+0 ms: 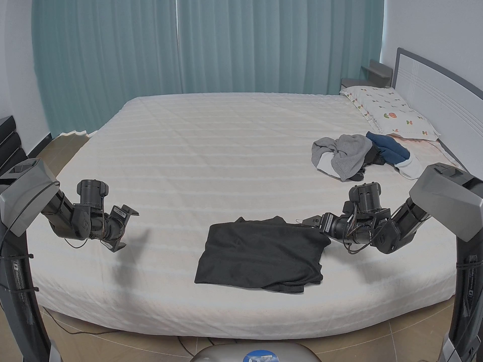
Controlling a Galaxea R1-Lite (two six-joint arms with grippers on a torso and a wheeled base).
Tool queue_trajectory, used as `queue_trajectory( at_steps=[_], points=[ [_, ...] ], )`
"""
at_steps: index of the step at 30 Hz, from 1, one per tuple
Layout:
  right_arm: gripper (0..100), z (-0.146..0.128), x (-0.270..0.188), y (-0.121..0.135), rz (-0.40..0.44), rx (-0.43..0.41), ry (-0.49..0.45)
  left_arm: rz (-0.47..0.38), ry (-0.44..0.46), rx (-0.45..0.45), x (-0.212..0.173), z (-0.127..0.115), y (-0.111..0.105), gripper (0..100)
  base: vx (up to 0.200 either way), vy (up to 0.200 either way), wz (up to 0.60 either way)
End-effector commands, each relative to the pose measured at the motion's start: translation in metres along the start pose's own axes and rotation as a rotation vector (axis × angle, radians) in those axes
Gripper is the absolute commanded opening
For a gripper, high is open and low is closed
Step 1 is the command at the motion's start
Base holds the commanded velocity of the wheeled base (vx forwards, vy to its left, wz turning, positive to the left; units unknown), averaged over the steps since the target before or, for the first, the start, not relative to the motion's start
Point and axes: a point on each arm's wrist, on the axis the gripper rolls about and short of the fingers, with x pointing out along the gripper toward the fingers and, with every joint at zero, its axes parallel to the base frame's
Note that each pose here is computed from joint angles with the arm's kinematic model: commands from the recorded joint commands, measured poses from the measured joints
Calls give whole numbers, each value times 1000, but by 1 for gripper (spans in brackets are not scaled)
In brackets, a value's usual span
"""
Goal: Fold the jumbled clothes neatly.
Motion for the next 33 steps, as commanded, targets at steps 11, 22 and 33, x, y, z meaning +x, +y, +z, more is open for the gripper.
queue_trajectory(
  at_steps=[11, 22, 33],
  points=[
    [0, -10, 25, -20, -48, 24, 22, 0, -1, -2, 0, 0, 0, 100, 0, 0, 0],
    [0, -1, 21, -28, -65, 62, -8, 0, -1, -2, 0, 0, 0, 100, 0, 0, 0],
    [100, -6, 20, -17, -42, 110, -5, -8, 5, -1, -1, 0, -1, 100, 0, 0, 0]
  ],
)
